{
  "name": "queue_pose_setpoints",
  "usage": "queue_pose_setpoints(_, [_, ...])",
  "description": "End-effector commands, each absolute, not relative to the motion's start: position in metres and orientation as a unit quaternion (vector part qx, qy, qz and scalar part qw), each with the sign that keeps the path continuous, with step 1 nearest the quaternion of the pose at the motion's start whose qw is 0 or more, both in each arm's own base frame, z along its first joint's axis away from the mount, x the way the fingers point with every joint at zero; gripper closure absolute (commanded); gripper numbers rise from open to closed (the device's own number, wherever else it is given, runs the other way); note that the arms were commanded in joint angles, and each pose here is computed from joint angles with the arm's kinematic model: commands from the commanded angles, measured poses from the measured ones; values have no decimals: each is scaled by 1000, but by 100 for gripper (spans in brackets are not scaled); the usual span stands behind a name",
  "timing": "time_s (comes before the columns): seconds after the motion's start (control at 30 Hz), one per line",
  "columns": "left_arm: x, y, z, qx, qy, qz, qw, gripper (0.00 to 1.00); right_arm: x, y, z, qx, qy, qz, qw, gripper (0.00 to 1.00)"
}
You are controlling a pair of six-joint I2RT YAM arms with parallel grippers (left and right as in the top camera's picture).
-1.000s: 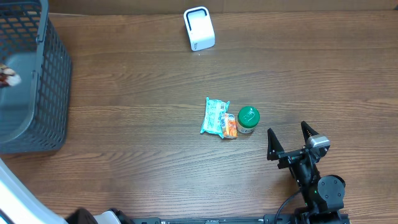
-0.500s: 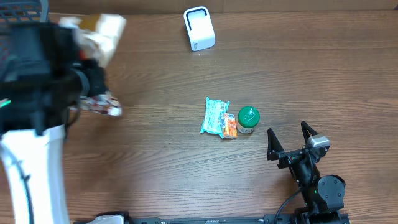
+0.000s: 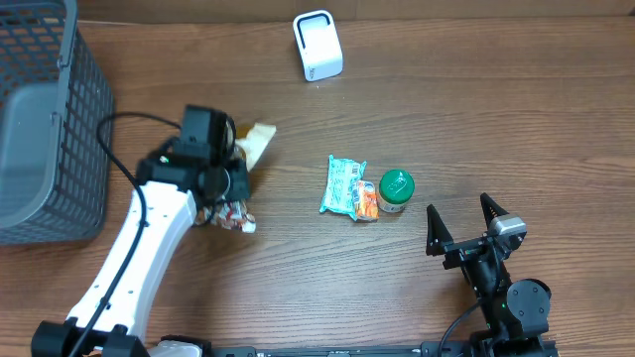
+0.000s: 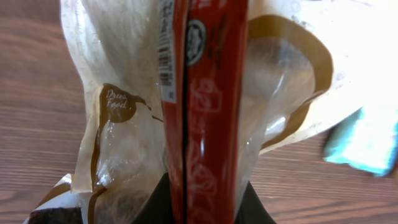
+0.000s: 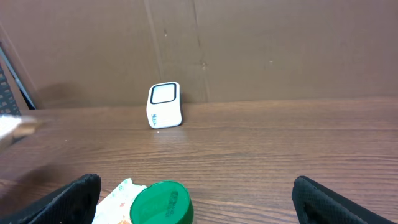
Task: Scan the item barcode
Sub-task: 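Place the snack bag on the table left of the wipes, release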
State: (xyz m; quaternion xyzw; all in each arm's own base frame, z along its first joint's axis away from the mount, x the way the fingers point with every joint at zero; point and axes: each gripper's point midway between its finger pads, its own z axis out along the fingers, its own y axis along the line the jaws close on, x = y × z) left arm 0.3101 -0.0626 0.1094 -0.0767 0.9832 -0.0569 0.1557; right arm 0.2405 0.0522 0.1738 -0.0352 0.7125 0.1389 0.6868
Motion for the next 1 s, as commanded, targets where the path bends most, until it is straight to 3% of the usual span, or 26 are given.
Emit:
queue_pose_setpoints(0.0, [298,-61,84,-91,984,-51,142,95,241,50,171,-29,713,136,688,0])
queue_pose_setpoints(0.27, [285,-59,51,-93,985,-49,134,96,241,50,171,-29,713,136,688,0])
queue_pose_setpoints(0.63, [285,-59,46,-92,985,-51,138,96,241,50,171,-29,713,136,688,0])
queue_pose_setpoints(0.97, [274,-79,16,-51,994,-32,91,91,241,50,171,-29,713,136,688,0])
